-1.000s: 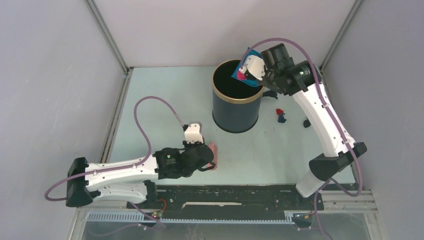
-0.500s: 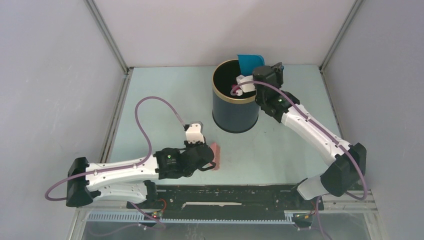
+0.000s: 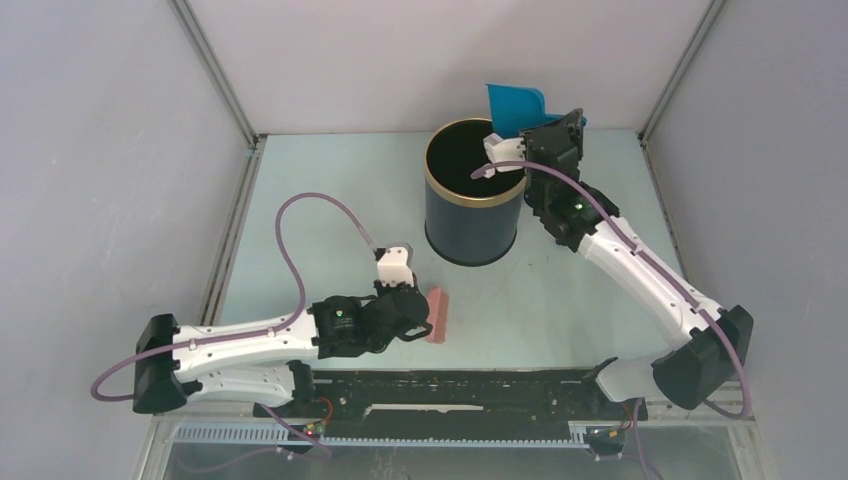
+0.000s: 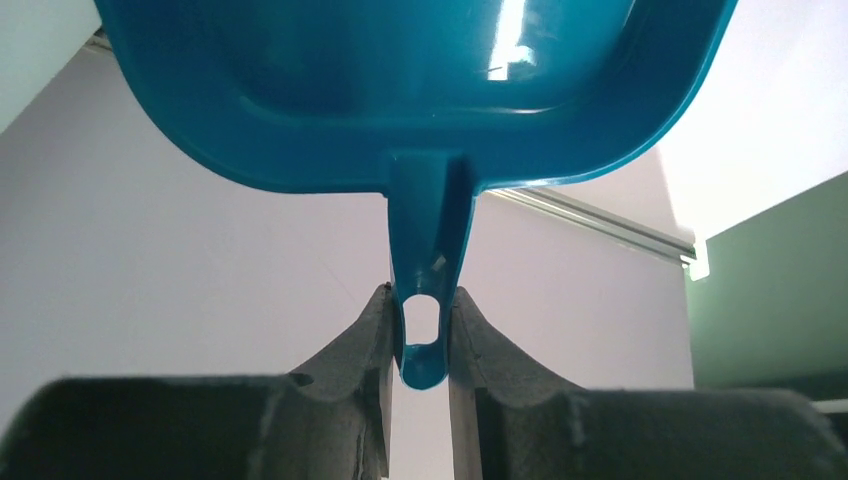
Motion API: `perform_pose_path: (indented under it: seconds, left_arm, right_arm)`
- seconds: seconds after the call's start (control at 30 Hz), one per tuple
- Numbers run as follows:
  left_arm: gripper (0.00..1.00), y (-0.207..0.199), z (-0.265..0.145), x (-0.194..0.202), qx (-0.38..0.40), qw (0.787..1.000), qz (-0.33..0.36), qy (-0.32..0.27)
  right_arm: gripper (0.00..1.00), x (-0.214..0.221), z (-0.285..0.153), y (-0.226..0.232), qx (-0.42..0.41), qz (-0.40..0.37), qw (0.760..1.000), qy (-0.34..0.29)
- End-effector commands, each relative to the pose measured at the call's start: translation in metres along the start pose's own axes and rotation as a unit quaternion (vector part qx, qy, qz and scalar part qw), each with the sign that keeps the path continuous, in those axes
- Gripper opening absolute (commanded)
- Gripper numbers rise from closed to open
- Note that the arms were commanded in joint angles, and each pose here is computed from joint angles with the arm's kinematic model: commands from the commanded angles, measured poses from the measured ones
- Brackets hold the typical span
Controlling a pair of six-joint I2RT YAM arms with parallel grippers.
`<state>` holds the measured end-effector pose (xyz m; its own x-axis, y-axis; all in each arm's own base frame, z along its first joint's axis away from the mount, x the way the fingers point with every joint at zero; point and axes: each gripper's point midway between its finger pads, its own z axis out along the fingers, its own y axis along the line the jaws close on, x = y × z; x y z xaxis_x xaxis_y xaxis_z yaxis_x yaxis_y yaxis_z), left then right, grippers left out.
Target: Sweep away the paper scraps from the table
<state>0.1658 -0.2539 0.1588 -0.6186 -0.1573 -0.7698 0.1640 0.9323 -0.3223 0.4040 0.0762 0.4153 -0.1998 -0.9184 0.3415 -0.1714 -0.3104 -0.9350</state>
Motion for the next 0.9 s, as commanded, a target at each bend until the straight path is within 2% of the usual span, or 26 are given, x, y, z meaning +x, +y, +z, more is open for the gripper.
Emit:
perform_pose_path:
  seconds: [0.0, 0.07, 0.13, 0.2, 0.3, 0.37, 0.5, 0.63, 0.77, 0.87]
  left_arm:
    - [0.00, -0.024, 0.002, 0.002, 0.050, 0.999, 0.020, 0.005]
    - [0.00, -0.037, 0.002, 0.004, 0.072, 0.997, 0.036, 0.012]
    - [0.00, -0.054, 0.002, 0.008, 0.096, 0.993, 0.063, 0.023]
    - [0.00, -0.071, 0.002, 0.010, 0.114, 0.988, 0.099, 0.033]
    - [0.00, -0.098, 0.005, 0.010, 0.133, 0.976, 0.166, 0.035]
    - [0.00, -0.115, 0.010, 0.006, 0.138, 0.967, 0.212, 0.028]
    - [0.00, -0.148, 0.030, -0.009, 0.116, 0.959, 0.260, 0.004]
    - [0.00, -0.186, 0.049, -0.031, 0.103, 0.949, 0.294, -0.034]
    - [0.00, -0.228, 0.069, -0.050, 0.098, 0.937, 0.327, -0.075]
    - [0.00, -0.254, 0.084, -0.069, 0.081, 0.924, 0.352, -0.121]
  right_arm:
    - [0.00, 0.042, -0.020, -0.007, -0.014, 0.130, 0.991, 0.009]
    - [0.00, 0.052, -0.027, 0.005, -0.058, 0.205, 0.977, -0.010]
    - [0.00, 0.060, -0.041, 0.025, -0.124, 0.284, 0.950, -0.028]
    - [0.00, 0.073, -0.052, 0.041, -0.167, 0.376, 0.911, -0.026]
    - [0.00, 0.085, -0.066, 0.078, -0.223, 0.451, 0.864, -0.025]
    - [0.00, 0.090, -0.069, 0.117, -0.254, 0.474, 0.843, -0.008]
    - [0.00, 0.100, -0.082, 0.172, -0.279, 0.521, 0.807, 0.010]
    - [0.00, 0.116, -0.090, 0.212, -0.314, 0.580, 0.750, 0.038]
    - [0.00, 0.131, -0.092, 0.256, -0.364, 0.583, 0.722, 0.077]
    - [0.00, 0.138, -0.097, 0.279, -0.398, 0.608, 0.681, 0.086]
